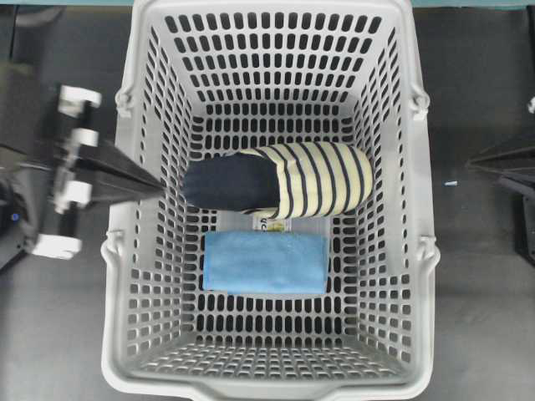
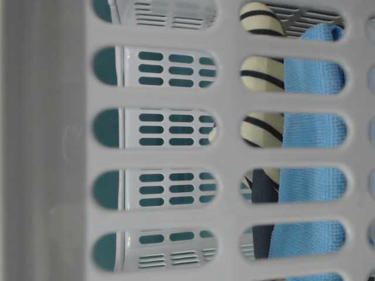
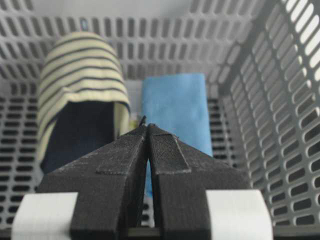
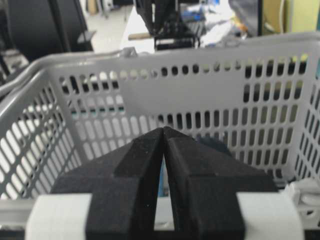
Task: Pick up the blue cloth from the shopping basket with the left arm.
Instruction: 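Move the left gripper down into the basket over the blue cloth, then close the left gripper on the edge of the blue cloth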
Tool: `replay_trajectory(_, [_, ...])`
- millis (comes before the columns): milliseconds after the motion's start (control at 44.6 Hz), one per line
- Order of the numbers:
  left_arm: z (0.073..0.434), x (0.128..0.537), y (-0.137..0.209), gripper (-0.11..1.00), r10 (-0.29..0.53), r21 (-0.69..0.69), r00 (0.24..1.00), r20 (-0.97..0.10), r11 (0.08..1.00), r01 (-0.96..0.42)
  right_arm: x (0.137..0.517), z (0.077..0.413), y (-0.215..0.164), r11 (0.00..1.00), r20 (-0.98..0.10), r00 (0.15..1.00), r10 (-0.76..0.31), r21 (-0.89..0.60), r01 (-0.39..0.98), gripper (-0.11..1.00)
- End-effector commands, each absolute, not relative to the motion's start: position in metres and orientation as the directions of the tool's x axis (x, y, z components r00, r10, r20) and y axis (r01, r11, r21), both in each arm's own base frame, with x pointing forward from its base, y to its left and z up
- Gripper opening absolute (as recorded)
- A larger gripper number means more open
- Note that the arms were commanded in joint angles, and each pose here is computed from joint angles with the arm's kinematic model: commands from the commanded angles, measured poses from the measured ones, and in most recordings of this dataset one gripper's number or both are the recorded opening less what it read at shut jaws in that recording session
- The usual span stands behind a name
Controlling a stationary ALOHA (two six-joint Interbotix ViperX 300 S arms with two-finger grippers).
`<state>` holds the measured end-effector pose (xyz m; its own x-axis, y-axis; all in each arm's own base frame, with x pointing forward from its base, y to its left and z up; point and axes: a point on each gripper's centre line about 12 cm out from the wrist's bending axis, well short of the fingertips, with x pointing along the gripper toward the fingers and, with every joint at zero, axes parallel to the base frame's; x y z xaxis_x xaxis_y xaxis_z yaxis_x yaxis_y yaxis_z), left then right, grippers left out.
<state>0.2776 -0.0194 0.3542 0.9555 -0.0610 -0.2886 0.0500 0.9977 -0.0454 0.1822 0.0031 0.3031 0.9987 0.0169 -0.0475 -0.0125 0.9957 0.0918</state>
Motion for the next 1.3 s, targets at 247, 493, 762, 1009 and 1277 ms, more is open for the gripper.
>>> replay_trajectory(247, [0.367,0.346,-0.027,0.0,-0.052,-0.043,0.86,-0.507,0.998,0.035,0.176,0.318,0.004,0.996,-0.041,0.999,0.021,0.092,-0.017,0.7])
replay_trajectory(493, [0.34,0.382,-0.039,0.42,-0.053,-0.061,0.735,-0.675,0.998,0.015,0.175,0.319,0.004,0.995,-0.032,0.999,0.021,0.093,-0.018,0.77])
replay_trajectory(762, [0.296,0.415,-0.057,0.91,-0.064,-0.073,0.642,-0.764,0.997,0.013,0.174,0.317,0.004,0.995,-0.032,0.999,0.021,0.093,-0.018,0.77])
replay_trajectory(1009, [0.243,0.433,-0.062,0.9,-0.053,-0.059,0.544,-0.838,0.998,0.005,0.174,0.309,0.004,0.995,-0.052,0.998,0.021,0.098,-0.016,0.77])
replay_trajectory(1277, [0.205,0.437,-0.063,0.9,-0.043,-0.049,0.472,-0.881,0.999,-0.001,0.173,0.308,0.004,0.995,-0.054,0.998,0.021,0.096,-0.016,0.76])
